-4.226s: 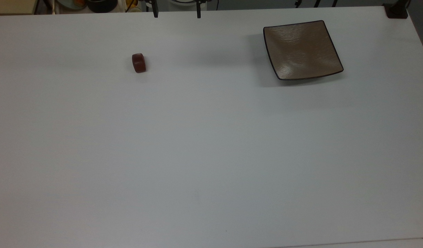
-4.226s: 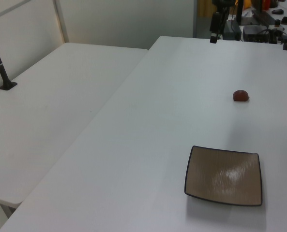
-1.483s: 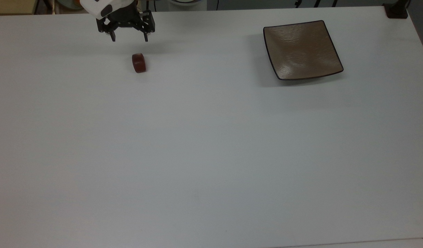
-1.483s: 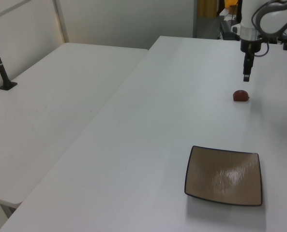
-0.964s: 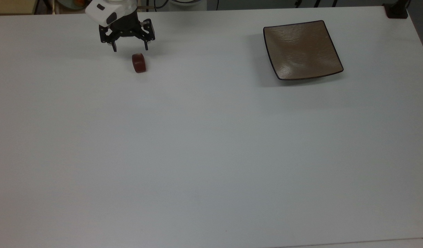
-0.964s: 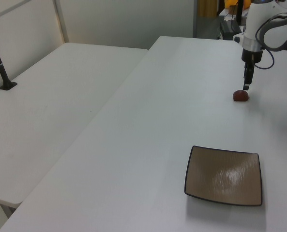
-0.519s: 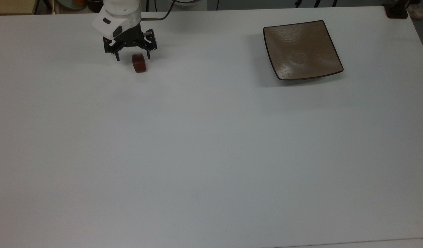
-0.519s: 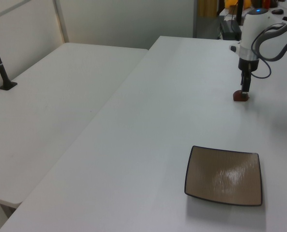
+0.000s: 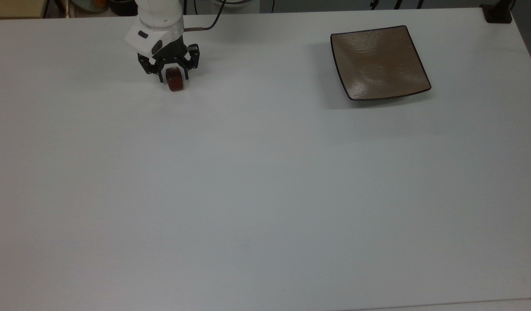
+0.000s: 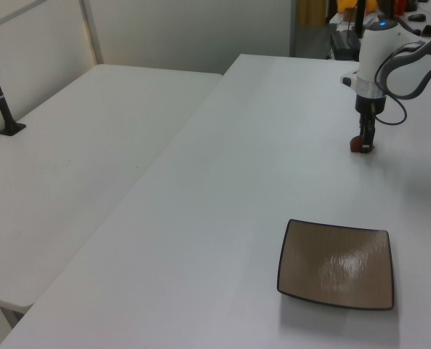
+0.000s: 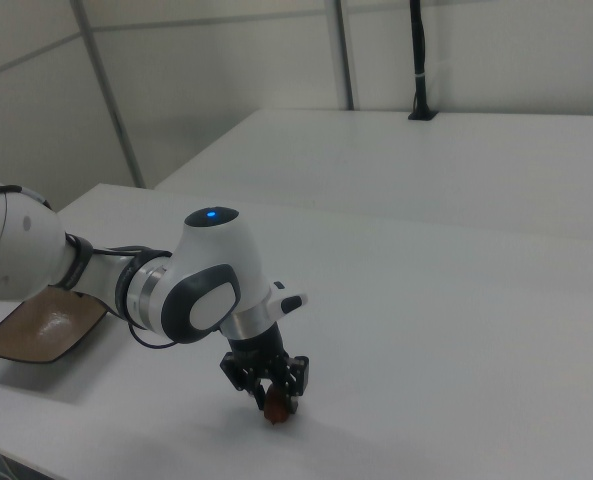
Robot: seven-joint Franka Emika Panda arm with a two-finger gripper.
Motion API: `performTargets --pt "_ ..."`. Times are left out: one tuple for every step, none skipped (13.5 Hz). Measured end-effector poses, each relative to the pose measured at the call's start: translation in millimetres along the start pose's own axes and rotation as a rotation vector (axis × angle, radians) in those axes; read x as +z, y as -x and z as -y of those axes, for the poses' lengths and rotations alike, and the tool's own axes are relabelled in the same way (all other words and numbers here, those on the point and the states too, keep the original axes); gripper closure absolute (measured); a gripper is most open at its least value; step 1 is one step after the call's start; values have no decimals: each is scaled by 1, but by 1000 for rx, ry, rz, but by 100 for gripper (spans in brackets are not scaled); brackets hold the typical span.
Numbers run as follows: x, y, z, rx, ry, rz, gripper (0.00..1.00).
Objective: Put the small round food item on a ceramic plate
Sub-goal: 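Lift the held food item and carry it toward the square brown plate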
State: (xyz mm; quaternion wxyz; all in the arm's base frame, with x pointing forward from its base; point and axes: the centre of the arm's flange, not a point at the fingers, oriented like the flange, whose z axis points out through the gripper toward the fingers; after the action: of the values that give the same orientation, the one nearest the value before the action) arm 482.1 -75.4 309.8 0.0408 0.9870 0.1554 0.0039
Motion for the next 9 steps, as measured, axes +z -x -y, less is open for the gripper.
performTargets --pt "1 0 1 -5 0 1 58" --pt "-1 -1 0 -6 1 -1 63" --pt "-3 -3 -1 -6 4 -6 70" --pt "-6 -5 -2 -5 7 -12 76" --pt "-11 -8 -4 -4 9 -15 76" --pt "-20 -13 -8 -2 7 -3 75" --pt "-36 -19 -12 -1 5 8 75" --pt "-60 -29 -15 -3 6 11 75" --pt "-85 -37 -15 -8 3 14 75"
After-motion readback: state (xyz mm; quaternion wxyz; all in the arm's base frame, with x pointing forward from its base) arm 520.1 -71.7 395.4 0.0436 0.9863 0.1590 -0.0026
